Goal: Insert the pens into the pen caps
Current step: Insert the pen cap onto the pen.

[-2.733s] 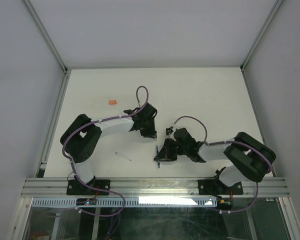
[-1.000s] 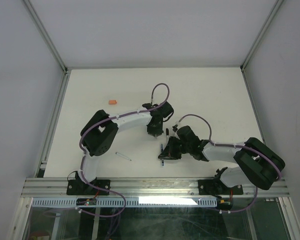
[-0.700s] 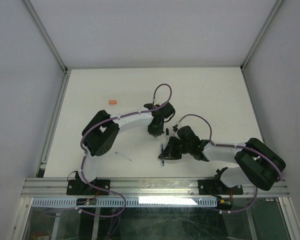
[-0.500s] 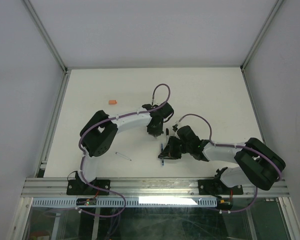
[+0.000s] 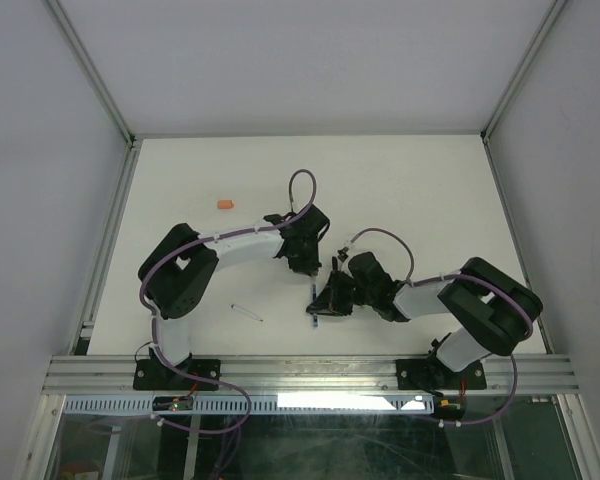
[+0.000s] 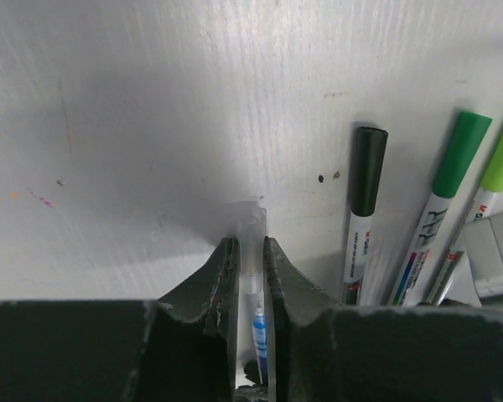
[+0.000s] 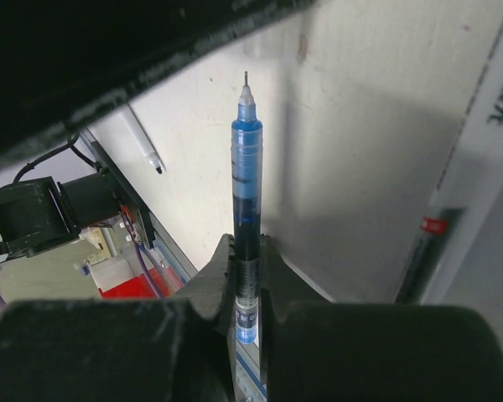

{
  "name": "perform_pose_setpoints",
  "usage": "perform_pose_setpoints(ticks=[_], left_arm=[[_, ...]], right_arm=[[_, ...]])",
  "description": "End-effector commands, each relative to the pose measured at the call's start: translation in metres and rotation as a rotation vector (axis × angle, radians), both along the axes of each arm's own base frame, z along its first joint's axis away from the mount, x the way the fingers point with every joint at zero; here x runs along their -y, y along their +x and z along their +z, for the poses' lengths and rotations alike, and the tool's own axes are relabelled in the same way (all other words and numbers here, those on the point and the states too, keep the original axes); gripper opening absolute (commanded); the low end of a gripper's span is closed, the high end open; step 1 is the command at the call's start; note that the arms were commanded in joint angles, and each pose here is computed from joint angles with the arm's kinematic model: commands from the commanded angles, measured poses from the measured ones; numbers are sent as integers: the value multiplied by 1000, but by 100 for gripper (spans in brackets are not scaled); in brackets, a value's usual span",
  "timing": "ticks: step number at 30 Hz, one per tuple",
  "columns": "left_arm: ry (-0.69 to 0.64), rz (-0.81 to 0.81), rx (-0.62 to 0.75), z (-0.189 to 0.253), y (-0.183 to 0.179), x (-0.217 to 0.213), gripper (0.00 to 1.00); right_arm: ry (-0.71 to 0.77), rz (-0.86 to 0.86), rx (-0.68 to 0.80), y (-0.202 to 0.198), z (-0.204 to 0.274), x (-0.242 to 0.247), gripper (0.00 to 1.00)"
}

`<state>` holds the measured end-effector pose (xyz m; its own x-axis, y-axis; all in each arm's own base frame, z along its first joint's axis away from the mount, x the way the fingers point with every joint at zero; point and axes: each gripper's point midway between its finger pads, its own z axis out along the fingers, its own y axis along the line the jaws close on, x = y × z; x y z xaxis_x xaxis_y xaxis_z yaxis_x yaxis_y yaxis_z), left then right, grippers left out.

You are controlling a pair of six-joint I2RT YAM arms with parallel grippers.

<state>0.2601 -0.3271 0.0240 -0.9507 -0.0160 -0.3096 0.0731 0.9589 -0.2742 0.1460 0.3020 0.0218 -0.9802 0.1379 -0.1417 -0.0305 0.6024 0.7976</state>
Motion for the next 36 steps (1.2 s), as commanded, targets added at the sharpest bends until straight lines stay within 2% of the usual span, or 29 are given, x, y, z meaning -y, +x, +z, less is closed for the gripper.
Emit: perform_pose_setpoints(ticks=[1,36], left_arm=[[-77,-8,-53,2,-14,7,4],[-123,81,28,30,8,-3,4]], right_arm=[[64,-1,28,6,8,-12,0],[13,49,-21,-8,-1,-4,0]])
